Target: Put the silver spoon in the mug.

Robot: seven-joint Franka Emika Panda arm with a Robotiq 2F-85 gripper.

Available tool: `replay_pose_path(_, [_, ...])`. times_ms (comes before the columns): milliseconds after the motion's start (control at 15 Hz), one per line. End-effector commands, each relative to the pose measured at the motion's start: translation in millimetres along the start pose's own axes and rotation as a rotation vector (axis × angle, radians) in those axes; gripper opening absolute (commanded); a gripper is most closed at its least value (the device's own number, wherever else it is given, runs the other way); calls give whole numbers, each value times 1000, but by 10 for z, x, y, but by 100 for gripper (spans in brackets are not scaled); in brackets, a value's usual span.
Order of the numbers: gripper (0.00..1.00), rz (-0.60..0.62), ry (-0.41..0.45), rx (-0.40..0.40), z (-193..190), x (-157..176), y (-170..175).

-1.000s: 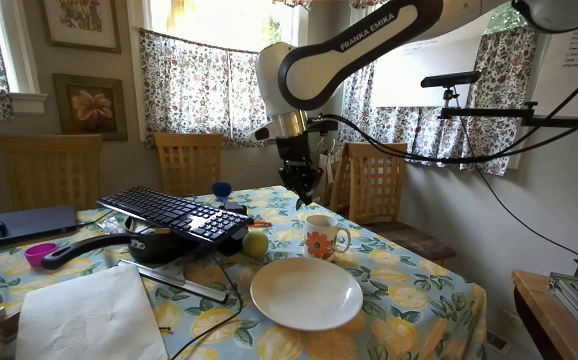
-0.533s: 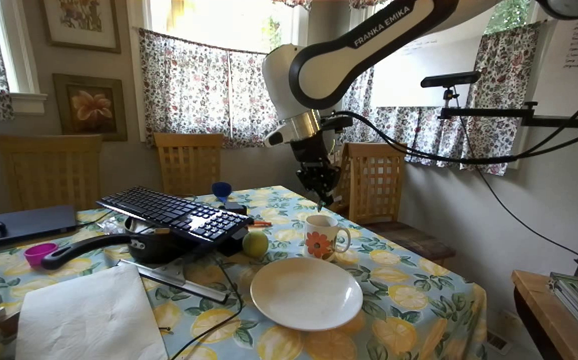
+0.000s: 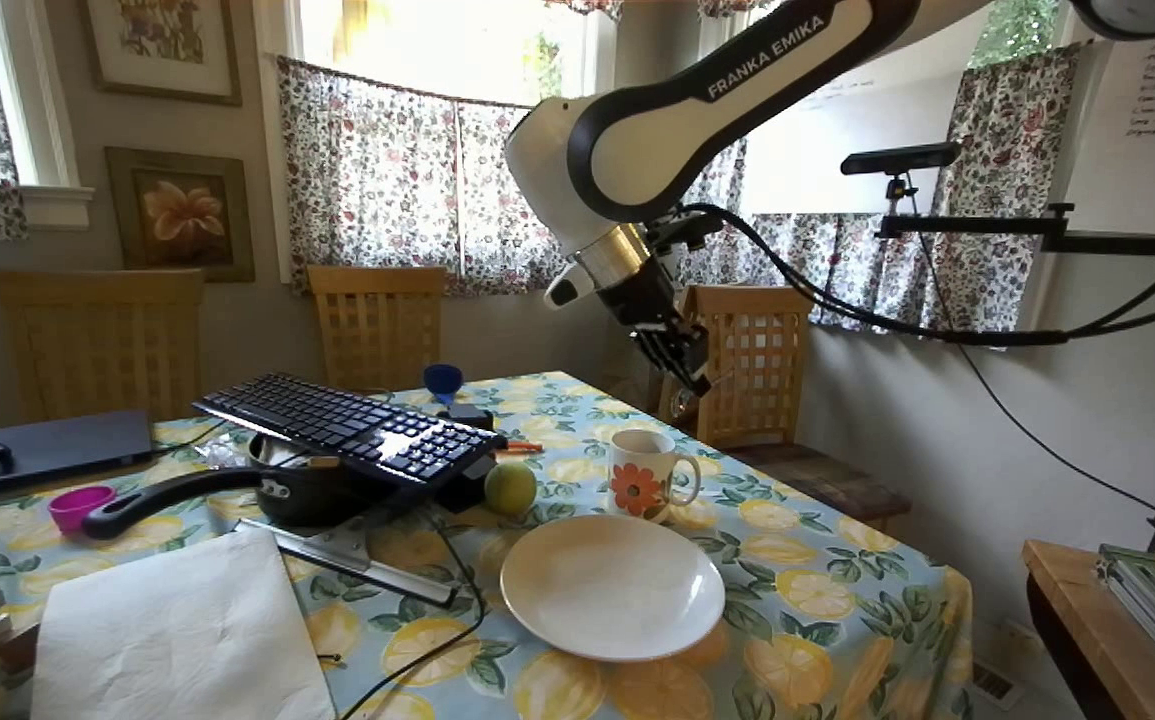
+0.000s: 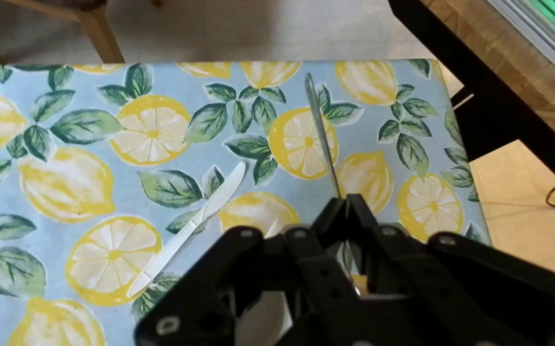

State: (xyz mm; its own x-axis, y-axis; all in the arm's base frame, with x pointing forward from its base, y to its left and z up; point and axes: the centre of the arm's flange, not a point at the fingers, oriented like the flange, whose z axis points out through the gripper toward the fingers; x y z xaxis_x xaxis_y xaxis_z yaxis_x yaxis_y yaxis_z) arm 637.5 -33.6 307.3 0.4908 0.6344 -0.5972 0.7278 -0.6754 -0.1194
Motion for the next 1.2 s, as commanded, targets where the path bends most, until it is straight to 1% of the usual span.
replay_pose_path(0, [2,134,-135,5,-87,212,300])
replay_pose_path(133, [2,163,-228,21,-52,308,430])
replay_pose_path(200, [2,159,-266,26,-26,407,492])
replay_pose_path(533, [2,180,-515,46,118,665,642])
replay_pose_path(600, [2,182,-543,44,136,717,672])
replay_pose_path(667, [2,177,-544,44,138,756,688])
replay_pose_path(800, [2,83,-485,28,131,823,704])
replay_pose_path(867, [2,21,-471,8,120,858,715])
replay_pose_path(1133, [2,-140,-467,-51,29,995,749])
